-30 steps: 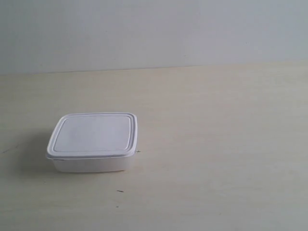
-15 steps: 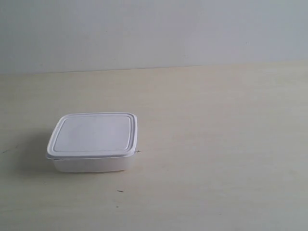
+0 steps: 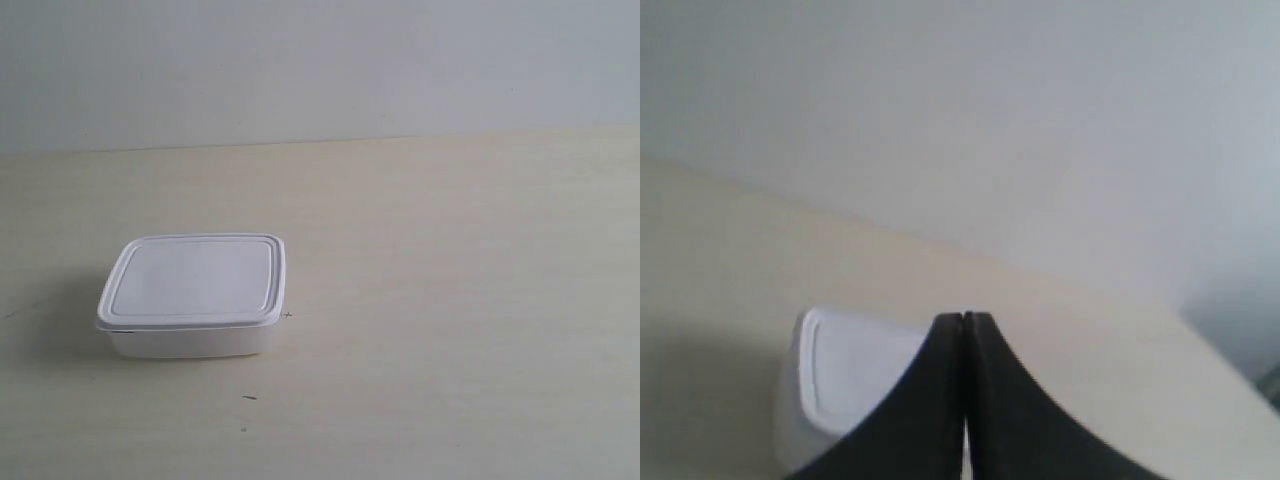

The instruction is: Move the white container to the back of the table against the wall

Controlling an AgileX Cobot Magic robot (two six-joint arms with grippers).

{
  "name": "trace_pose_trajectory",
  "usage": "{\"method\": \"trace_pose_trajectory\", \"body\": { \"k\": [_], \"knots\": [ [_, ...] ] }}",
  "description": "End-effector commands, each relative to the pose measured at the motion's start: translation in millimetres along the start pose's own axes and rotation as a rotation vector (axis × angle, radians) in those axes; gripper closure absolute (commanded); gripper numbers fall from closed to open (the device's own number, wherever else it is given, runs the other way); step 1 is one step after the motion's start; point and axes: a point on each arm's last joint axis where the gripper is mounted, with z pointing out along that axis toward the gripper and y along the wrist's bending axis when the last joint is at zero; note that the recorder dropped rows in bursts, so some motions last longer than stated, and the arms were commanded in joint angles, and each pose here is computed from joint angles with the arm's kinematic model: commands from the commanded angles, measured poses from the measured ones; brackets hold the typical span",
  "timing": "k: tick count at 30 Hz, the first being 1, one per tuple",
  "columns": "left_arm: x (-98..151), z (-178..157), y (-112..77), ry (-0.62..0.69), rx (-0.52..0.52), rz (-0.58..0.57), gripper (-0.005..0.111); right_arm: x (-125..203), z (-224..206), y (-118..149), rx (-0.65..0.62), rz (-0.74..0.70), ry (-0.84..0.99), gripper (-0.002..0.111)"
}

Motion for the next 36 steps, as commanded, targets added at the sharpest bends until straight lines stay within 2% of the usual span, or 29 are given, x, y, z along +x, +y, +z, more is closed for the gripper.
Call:
{"method": "trace_pose_trajectory", "body": {
  "k": [1, 3, 5, 8, 11, 17, 22, 27, 31, 36],
  "knots": [
    [-20.6, 23.6, -12.6, 0.361, -0.171, 0.039, 0.107, -22.1, 11.0, 12.7, 0.08, -0.037, 0.158, 0.108],
    [-35.0, 41.2, -21.2, 0.45, -0.188, 0.086, 0.107, -32.3, 22.4, 19.2, 0.116, -0.061, 0.252, 0.108],
    [-52.2, 56.8, -31.9, 0.474, -0.159, 0.156, 0.107, -38.9, 37.1, 26.1, 0.127, -0.104, 0.365, 0.108],
    [-76.7, 78.8, -46.4, 0.475, -0.128, 0.207, 0.107, -47.9, 64.3, 42.0, 0.061, -0.146, 0.517, 0.108],
    [-84.3, 96.9, -50.6, 0.516, -0.13, 0.209, 0.107, -53.5, 96.8, 60.2, -0.049, -0.136, 0.67, 0.108],
    [-78.2, 112.0, -53.7, 0.572, -0.055, 0.249, 0.107, -42.0, 162.7, 73.2, -0.186, -0.118, 0.857, 0.108],
    [-78.7, 113.2, -56.7, 0.56, -0.012, 0.273, 0.107, -10.8, 195.0, 89.4, -0.259, -0.154, 0.995, 0.108],
    [-73.4, 109.8, -58.0, 0.627, 0.002, 0.243, 0.107, 16.8, 199.2, 125.7, -0.392, -0.196, 1.091, 0.108],
    [-65.0, 105.8, -56.3, 0.718, 0.01, 0.252, 0.107, 26.2, 191.9, 151.6, -0.471, -0.209, 1.111, 0.108],
    [-47.5, 103.9, -50.1, 0.753, 0.035, 0.226, 0.107, 36.8, 176.5, 178.4, -0.545, -0.216, 1.138, 0.108]
  ]
}}
